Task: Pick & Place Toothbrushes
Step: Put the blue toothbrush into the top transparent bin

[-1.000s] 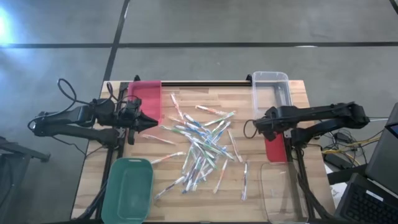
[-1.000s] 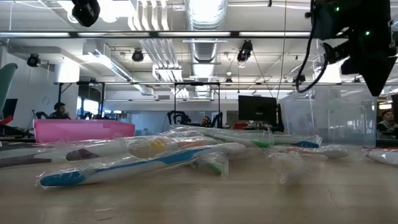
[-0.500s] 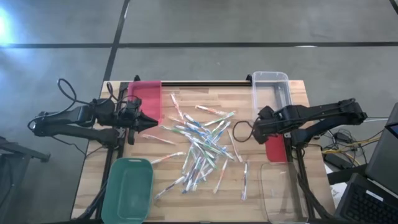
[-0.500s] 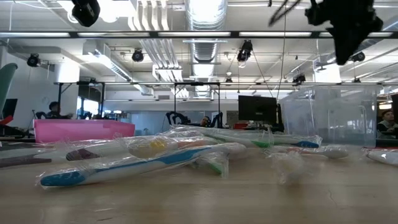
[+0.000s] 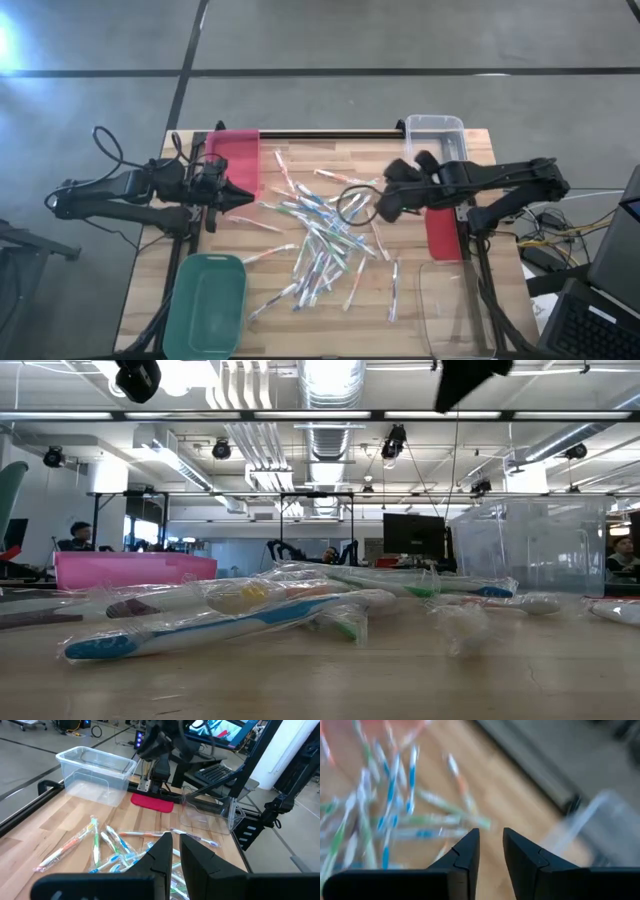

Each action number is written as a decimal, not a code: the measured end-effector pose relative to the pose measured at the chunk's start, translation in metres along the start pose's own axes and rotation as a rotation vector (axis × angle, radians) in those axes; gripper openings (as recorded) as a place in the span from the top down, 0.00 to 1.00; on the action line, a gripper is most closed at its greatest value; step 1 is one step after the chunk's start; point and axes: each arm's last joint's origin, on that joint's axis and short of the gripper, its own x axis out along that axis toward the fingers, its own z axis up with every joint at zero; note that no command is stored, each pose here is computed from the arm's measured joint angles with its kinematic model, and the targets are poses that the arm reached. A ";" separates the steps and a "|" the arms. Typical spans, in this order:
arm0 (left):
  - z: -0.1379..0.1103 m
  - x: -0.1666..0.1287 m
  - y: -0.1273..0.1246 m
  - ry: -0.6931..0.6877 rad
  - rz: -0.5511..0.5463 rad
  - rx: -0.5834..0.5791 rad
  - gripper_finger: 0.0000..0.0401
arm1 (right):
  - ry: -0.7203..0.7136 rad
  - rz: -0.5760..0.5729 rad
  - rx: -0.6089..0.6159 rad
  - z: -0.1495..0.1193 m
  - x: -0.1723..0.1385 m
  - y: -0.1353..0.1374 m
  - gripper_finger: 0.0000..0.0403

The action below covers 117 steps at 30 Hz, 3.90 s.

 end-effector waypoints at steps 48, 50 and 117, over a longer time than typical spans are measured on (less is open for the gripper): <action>0.000 0.000 0.000 0.002 0.000 0.000 0.90 | -0.046 -0.025 -0.239 0.151 0.054 -0.028 0.66; 0.000 0.000 0.000 0.002 0.001 0.000 0.90 | -0.033 -0.011 -0.267 0.146 0.050 -0.020 0.68; 0.000 0.000 0.000 0.002 0.000 0.000 0.90 | 0.106 0.583 -1.123 -0.094 0.058 0.188 0.70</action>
